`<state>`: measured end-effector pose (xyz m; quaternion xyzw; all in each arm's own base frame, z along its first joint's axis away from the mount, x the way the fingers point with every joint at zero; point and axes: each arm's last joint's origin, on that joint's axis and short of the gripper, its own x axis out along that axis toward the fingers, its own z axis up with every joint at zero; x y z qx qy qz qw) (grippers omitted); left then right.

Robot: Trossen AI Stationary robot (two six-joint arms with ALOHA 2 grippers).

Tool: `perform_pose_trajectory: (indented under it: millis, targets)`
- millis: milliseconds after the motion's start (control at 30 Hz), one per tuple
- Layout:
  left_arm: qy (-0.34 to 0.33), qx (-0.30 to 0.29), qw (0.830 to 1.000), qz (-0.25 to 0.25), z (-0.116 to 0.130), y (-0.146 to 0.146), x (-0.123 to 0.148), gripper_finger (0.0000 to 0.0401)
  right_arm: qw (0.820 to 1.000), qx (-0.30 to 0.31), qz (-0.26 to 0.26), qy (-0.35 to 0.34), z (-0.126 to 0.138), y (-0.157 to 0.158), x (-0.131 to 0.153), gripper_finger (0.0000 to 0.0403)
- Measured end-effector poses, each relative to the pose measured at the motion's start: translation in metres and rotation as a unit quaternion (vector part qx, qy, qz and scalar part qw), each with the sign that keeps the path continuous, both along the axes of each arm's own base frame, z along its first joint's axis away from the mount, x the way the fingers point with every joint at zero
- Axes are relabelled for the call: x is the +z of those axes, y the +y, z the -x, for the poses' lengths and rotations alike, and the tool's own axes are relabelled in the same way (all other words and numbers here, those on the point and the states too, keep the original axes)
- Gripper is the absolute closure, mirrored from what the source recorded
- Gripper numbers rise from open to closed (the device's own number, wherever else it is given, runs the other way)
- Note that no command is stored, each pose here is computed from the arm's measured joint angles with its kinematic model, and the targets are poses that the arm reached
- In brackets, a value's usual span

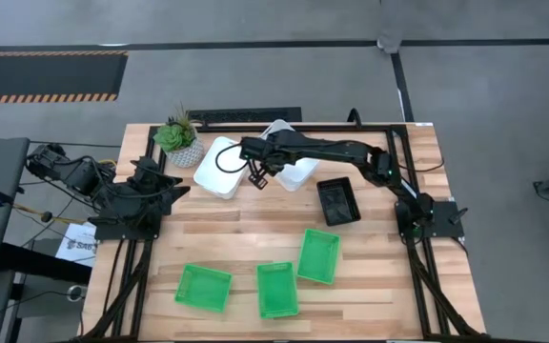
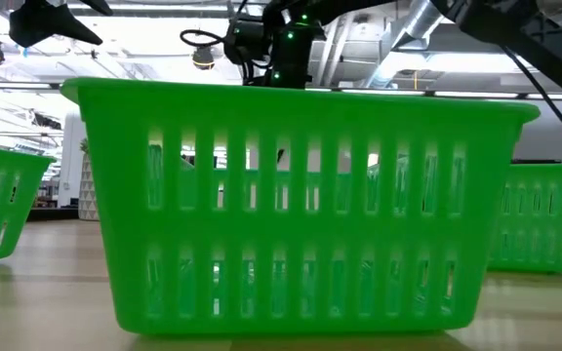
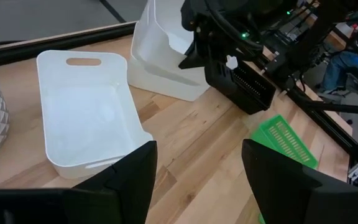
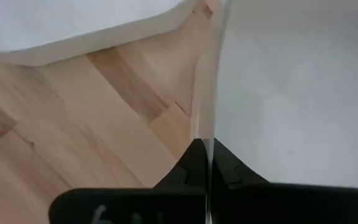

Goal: Stack baskets by color
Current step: Stack the right white bin on the center white bin, then stack the left white bin on the white bin

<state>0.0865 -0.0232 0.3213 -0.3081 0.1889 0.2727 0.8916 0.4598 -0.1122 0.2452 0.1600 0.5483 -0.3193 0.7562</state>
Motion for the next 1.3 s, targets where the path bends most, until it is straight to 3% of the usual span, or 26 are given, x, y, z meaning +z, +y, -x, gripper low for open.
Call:
perform_pose_trajectory:
  millis: [633,933,1100,1300]
  targets:
    - [0.003,-0.006,1.0,0.006,0.0,0.0,0.0,0.0177,1.0,-0.006,-0.014,0.014,0.005,-0.012,-0.004,0.0315]
    - [0.004,-0.007,1.0,0.006,0.0,0.0,0.0,0.0177,0.999,0.033,0.003,-0.006,0.003,-0.012,0.004,0.0274]
    - [0.004,-0.007,1.0,0.006,0.0,0.0,0.0,0.0177,0.993,0.086,0.036,-0.071,-0.003,0.003,0.031,0.0263]
    - [0.007,-0.008,1.0,0.006,0.001,0.0,-0.001,0.0177,0.964,0.246,0.085,-0.049,-0.016,0.034,0.03,0.0258]
